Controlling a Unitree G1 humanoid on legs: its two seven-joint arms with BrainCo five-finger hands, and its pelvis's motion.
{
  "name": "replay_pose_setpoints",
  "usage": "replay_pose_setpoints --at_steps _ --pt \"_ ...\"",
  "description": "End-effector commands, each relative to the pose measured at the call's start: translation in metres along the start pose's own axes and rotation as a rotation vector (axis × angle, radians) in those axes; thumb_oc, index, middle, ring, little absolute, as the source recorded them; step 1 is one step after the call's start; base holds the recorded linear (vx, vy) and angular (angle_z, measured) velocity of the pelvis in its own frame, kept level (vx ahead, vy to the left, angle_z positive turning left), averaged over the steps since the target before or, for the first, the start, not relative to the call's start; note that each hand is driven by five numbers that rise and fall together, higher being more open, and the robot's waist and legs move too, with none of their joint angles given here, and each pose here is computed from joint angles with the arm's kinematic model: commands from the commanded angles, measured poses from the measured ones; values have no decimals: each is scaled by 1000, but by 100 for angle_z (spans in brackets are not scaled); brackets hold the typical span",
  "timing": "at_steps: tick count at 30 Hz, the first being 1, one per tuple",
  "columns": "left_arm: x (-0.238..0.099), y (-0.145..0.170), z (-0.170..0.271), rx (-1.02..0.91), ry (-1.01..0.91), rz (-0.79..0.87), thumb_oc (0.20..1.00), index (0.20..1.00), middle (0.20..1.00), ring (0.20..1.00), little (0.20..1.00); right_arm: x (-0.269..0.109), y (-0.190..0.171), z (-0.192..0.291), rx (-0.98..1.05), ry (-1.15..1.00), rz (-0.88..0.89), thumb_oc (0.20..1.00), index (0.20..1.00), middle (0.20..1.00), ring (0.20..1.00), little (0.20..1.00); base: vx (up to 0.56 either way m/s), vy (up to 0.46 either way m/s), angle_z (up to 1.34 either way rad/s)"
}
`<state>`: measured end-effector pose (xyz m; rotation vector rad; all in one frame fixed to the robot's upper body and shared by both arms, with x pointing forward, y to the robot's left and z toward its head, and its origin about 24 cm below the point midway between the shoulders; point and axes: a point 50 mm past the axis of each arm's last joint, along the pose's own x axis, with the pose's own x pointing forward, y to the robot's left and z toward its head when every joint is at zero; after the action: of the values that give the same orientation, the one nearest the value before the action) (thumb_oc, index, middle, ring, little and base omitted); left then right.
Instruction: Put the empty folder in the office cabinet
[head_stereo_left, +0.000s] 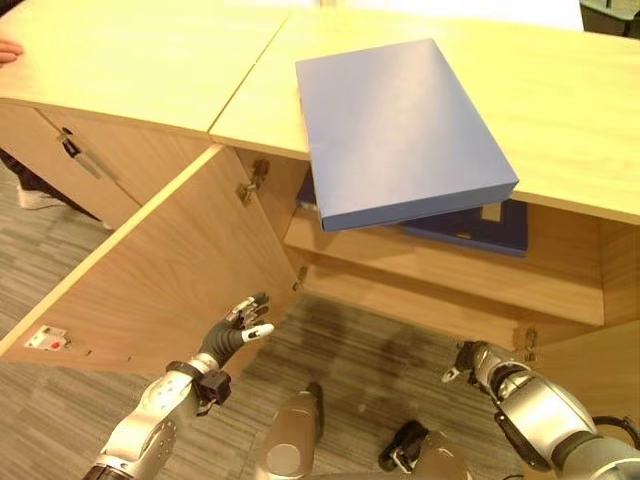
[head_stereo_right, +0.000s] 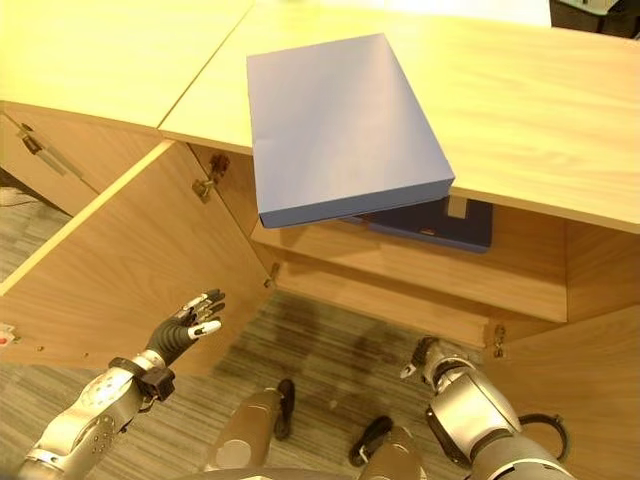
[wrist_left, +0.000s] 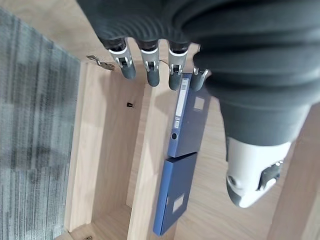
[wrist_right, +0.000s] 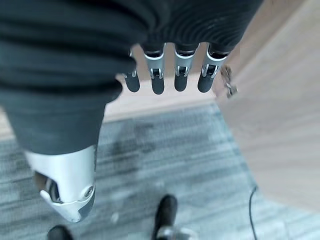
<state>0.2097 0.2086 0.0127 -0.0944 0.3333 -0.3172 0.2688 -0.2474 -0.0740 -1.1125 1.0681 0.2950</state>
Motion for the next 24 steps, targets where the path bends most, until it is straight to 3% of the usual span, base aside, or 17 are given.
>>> replay_pose_setpoints --at_steps 1,6,9,16,18,21,24 --pt "2 -12 14 85 -47 -84 1000 1000 1000 1000 1000 -2 -7 6 11 -3 -1 1000 1000 1000 1000 1000 -7 -106 13" --pt "0 -9 2 147 0 -81 1000 1000 1000 1000 1000 2 36 6 64 -34 86 1000 1000 1000 1000 1000 23 -137 6" --pt "-4 6 -12 138 21 47 1000 1000 1000 1000 1000 2 74 -15 40 -59 162 1000 1000 1000 1000 1000 -94 -123 -12" --pt "-14 5 -27 103 33 117 1000 1000 1000 1000 1000 -1 106 -63 206 75 263 1000 1000 1000 1000 1000 -44 95 -20" --pt "-17 9 -21 150 8 149 1000 1000 1000 1000 1000 -3 114 -77 310 119 259 1000 1000 1000 1000 1000 15 142 5" --pt "-24 15 -3 240 -60 198 1000 1000 1000 1000 1000 -2 117 -43 422 56 254 1000 1000 1000 1000 1000 -7 116 10" --pt "-41 28 27 469 -175 333 1000 1000 1000 1000 1000 -8 144 -36 504 19 281 1000 1000 1000 1000 1000 -25 142 17"
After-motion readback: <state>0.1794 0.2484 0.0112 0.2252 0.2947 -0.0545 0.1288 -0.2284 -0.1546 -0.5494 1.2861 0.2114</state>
